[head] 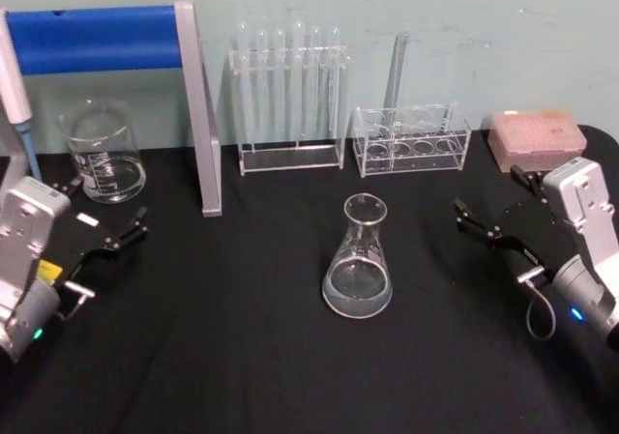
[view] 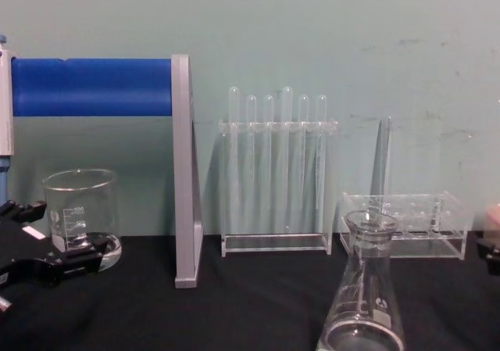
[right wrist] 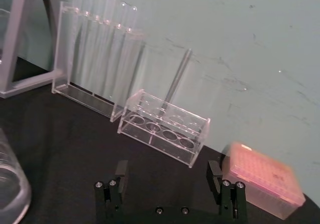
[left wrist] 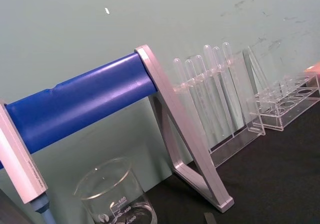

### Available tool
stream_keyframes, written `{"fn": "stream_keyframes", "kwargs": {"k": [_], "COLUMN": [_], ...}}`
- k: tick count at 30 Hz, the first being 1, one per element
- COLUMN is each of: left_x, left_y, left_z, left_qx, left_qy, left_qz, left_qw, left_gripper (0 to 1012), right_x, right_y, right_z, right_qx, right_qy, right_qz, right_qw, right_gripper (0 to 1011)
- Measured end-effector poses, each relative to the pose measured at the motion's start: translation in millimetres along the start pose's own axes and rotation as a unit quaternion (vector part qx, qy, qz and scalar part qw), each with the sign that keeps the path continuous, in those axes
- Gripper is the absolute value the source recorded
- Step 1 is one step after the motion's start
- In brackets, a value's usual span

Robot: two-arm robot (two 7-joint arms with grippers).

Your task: Grasp the erlenmeyer flask with one hand, shake it three times, then place it back.

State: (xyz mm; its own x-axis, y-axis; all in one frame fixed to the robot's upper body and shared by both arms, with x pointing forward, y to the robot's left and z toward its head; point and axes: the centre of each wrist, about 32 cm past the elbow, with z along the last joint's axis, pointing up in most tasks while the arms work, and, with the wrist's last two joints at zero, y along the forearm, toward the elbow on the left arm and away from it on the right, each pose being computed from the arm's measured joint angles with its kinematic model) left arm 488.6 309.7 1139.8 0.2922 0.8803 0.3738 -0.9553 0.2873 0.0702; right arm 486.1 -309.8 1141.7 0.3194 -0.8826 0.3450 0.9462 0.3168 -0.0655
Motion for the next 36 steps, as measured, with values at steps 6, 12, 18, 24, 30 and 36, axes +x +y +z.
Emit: {"fn": "stream_keyframes", "kwargs": {"k": [6, 12, 18, 24, 30, 36], "left_x": [0.0, 0.0, 0.0, 0.0, 0.0, 0.0], "left_y": [0.0, 0.0, 0.0, 0.0, 0.0, 0.0], "left_z": [0.0, 0.0, 0.0, 0.0, 0.0, 0.0], "left_qx": [0.0, 0.0, 0.0, 0.0, 0.0, 0.0], "left_qy": [0.0, 0.0, 0.0, 0.0, 0.0, 0.0], "left_qz": [0.0, 0.0, 0.0, 0.0, 0.0, 0.0], "left_qw": [1.0, 1.0, 1.0, 1.0, 1.0, 1.0], "left_gripper": [1001, 1001, 1001, 1001, 1001, 1000], "right_x": [-4.6, -11.2, -22.3, -28.8, -33.2, -36.8], "right_y": [-6.3, -13.1, -19.5, -22.0, -20.6, -16.7], "right_z": [3.7, 7.1, 10.1, 11.2, 12.6, 14.2], "right_qx": [0.009, 0.018, 0.027, 0.03, 0.035, 0.041], "right_qy": [0.023, 0.051, 0.083, 0.102, 0.11, 0.113], "right_qz": [0.026, 0.058, 0.1, 0.124, 0.147, 0.167], "right_qw": [0.9994, 0.9968, 0.9912, 0.9866, 0.9823, 0.9787], "right_gripper": [1000, 1000, 1000, 1000, 1000, 1000]}}
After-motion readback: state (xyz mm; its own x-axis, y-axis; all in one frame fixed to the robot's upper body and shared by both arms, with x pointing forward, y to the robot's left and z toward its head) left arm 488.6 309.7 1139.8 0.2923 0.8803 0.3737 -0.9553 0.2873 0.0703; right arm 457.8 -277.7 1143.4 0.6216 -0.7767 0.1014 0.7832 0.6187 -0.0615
